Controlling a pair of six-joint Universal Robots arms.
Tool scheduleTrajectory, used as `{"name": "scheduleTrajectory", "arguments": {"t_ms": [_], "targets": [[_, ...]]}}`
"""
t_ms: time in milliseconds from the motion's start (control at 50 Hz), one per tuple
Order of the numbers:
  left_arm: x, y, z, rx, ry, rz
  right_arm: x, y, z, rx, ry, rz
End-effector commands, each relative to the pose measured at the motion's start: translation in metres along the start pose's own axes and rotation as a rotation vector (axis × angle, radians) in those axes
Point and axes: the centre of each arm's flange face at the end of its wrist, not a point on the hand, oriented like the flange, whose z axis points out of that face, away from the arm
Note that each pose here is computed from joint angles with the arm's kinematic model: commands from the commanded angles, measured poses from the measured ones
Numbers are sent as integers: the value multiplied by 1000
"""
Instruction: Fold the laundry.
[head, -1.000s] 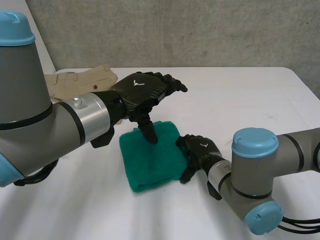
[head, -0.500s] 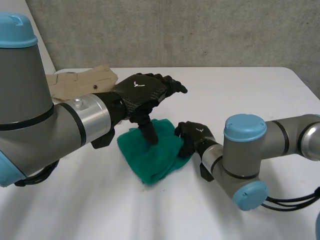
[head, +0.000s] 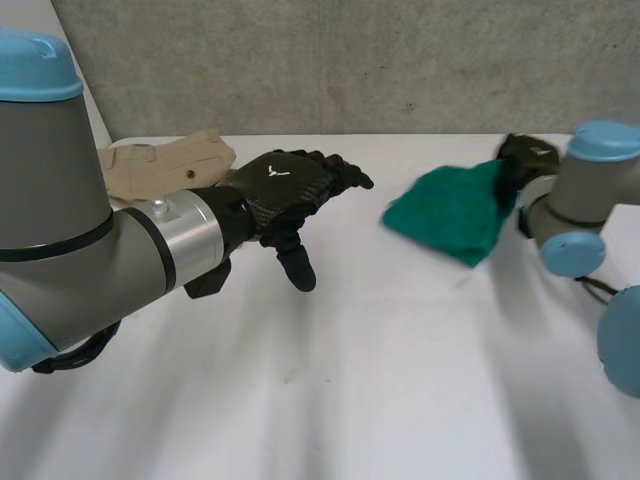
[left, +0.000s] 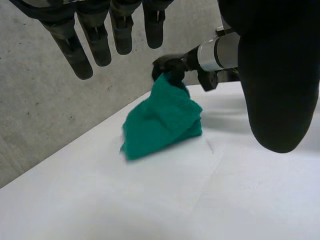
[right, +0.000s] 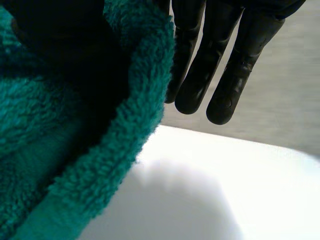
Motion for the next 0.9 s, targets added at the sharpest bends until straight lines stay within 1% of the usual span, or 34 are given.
{"name": "scheduleTrajectory", "arguments": {"t_ms": [20,40,60,140,220,280,360,440,520,600,620,680,700,760,780,800,840,900], "targets": [[-1,2,2,-5,-1,-25,81,1,26,41,202,-47],[-1,2,2,-4,-1,-26,92,1,27,41,232,-63],[-1,2,2,-4,-1,-28,113,-1,28,47,289,-107],[-2,1,3,7,-3,-25,151,-4,30,53,383,-207],[-2,5,5,0,-2,-29,177,-6,29,49,432,-220],[-2,7,7,-7,0,-32,184,-7,29,46,438,-227],[-2,10,8,-14,1,-35,185,-3,29,15,392,-252],[-2,9,8,-12,0,-34,180,-5,25,-46,342,-326],[-3,8,8,-11,-1,-34,178,-17,16,-103,343,-387],[-3,7,7,-6,-5,-32,180,-27,0,-212,340,-446],[-3,6,7,-4,-4,-31,185,-30,-8,-268,342,-481],[-6,5,6,-1,-14,-31,190,-44,-16,-299,367,-545],[-7,5,5,1,-14,-31,194,-63,-20,-272,416,-587],[-10,3,6,7,-24,-30,199,-102,-25,-166,512,-619],[-11,3,5,11,-28,-28,195,-129,-29,-76,556,-629],[-13,2,6,23,-34,-24,193,-142,-31,-31,573,-634],[-16,-1,6,43,-52,-16,186,-173,-38,76,591,-636],[-29,-10,5,94,-130,-1,165,-186,-42,139,543,-637]]}}
